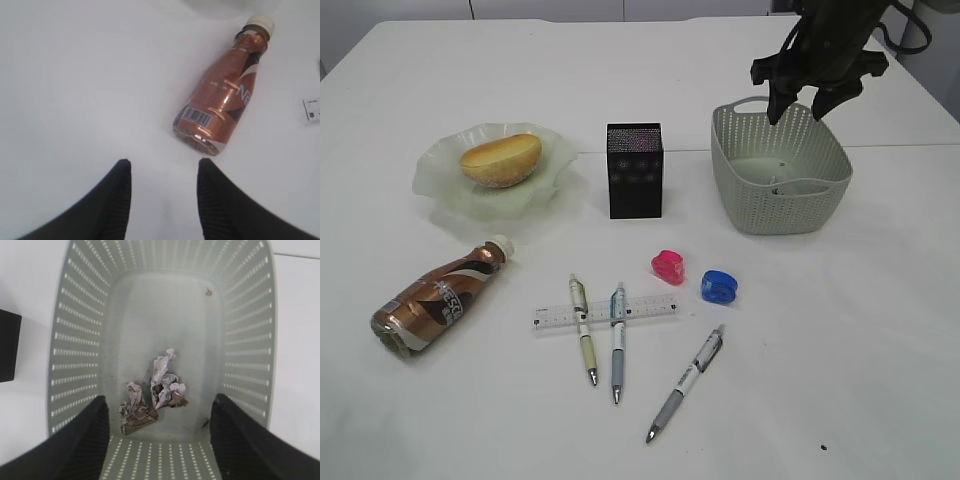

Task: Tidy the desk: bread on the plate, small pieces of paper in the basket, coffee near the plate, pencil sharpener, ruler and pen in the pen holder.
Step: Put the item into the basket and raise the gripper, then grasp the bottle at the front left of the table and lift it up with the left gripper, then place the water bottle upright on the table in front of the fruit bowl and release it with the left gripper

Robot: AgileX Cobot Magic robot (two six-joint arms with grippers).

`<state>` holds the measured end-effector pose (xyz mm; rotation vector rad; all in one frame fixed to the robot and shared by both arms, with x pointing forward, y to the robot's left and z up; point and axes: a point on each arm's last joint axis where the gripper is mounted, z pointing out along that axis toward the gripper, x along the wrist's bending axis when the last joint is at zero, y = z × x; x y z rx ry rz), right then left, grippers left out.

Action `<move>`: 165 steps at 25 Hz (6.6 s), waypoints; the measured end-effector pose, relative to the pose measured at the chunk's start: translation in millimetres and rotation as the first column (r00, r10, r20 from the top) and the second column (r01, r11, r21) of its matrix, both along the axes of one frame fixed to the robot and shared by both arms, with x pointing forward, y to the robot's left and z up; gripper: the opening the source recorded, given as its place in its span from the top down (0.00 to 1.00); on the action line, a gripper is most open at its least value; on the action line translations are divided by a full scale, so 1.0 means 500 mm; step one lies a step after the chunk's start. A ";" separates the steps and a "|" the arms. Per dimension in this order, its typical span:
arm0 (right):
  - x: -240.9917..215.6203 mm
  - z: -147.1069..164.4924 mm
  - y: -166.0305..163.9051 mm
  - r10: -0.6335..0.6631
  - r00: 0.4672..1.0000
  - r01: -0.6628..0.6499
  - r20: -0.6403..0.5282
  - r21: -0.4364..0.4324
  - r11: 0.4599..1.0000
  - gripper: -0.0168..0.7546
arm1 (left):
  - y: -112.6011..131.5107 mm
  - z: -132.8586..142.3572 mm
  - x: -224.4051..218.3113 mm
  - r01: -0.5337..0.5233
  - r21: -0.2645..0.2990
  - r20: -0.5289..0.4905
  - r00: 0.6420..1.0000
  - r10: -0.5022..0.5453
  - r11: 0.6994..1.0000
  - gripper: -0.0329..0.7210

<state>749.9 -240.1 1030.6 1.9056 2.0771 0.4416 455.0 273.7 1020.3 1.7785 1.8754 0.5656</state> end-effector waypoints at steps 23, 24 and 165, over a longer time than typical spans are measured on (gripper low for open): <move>-0.270 0.250 -0.027 -0.047 0.996 0.043 0.072 0.061 0.997 0.33 | -0.006 0.152 0.057 0.040 0.066 -0.199 0.980 -0.026 0.997 0.27; -0.287 0.252 -0.029 -0.052 0.996 0.048 0.066 0.061 0.997 0.33 | -0.010 0.152 0.065 0.057 0.057 -0.210 0.977 -0.044 0.997 0.27; -0.435 0.237 -0.025 -0.008 1.000 0.011 -0.020 0.156 0.988 0.33 | -0.030 -0.136 0.197 -0.007 0.025 0.586 0.810 -0.009 1.000 0.64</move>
